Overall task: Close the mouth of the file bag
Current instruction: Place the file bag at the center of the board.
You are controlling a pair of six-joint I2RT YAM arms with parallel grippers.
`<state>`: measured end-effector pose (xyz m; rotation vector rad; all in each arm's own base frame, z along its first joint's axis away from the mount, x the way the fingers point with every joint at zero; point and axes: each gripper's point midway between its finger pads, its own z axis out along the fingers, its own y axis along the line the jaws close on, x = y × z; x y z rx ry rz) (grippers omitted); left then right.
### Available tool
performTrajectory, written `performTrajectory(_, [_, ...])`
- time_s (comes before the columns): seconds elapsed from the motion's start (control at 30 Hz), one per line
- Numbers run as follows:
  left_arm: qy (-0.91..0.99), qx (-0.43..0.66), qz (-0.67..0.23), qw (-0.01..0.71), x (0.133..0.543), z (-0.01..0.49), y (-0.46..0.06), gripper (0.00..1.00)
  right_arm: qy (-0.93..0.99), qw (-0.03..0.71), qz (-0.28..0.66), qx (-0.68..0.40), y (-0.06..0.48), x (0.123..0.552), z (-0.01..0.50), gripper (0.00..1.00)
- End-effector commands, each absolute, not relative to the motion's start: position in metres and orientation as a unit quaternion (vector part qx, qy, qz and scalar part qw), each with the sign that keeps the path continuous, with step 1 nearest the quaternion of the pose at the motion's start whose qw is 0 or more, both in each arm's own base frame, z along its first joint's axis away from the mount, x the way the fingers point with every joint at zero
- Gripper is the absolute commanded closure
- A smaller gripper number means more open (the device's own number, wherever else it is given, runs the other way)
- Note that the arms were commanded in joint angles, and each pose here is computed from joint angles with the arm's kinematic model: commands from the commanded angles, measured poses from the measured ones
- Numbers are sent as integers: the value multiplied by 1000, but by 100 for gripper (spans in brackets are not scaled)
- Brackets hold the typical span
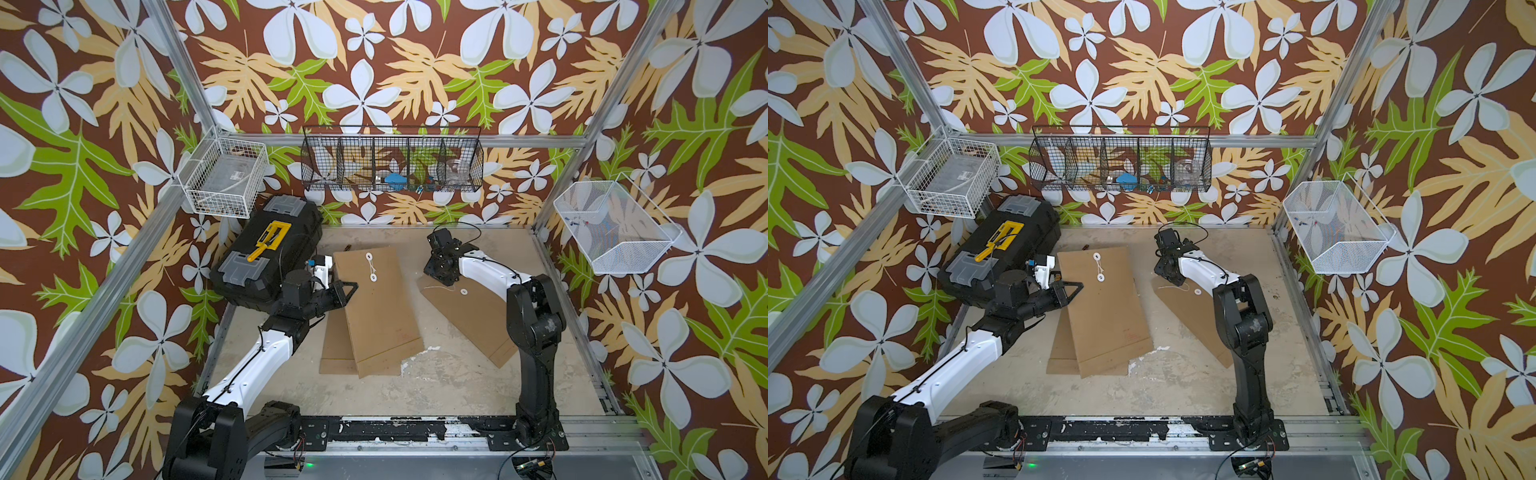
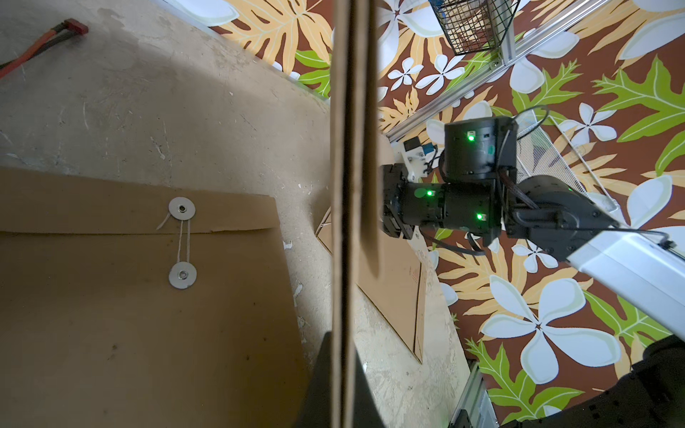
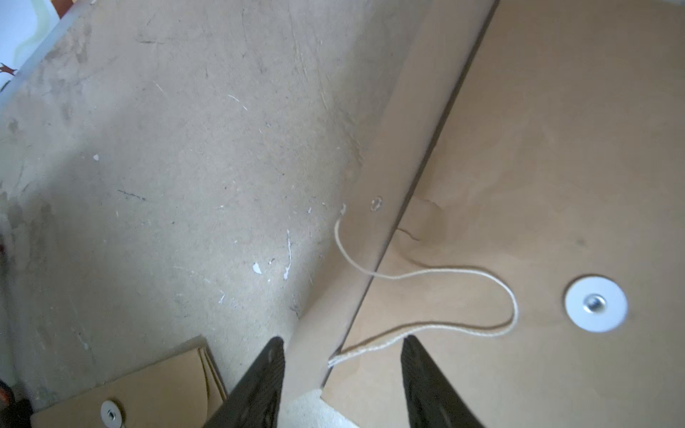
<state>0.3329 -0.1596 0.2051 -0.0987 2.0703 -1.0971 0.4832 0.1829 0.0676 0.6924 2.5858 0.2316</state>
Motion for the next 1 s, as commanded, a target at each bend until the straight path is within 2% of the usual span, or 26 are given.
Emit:
performTrajectory(0.0, [802, -26, -441, 402, 333, 214, -162, 100, 941, 210, 75, 256, 184, 485, 59, 47])
performTrajectory(0.17, [802, -29, -442, 401, 331, 211, -162, 100, 941, 189, 85, 268, 187, 484, 40, 47])
performTrajectory(0.27, [801, -30, -444, 401, 331, 211, -162, 100, 941, 170, 90, 278, 186, 480, 31, 54])
performTrajectory(0.33, [800, -30, -443, 403, 330, 212, -161, 100, 939, 172, 99, 282, 183, 479, 34, 64])
performTrajectory(0.43, [801, -30, -444, 401, 331, 210, -162, 100, 932, 197, 117, 281, 178, 480, 54, 86])
performTrajectory(0.53, [801, -32, -448, 395, 333, 203, -164, 100, 924, 229, 127, 277, 165, 481, 87, 100])
performTrajectory(0.7, [808, -25, -442, 389, 350, 189, -177, 100, 910, 268, 157, 275, 145, 465, 136, 100])
performTrajectory(0.97, [810, 14, -462, 362, 379, 169, -242, 100, 876, 344, 211, 264, 116, 441, 232, 100])
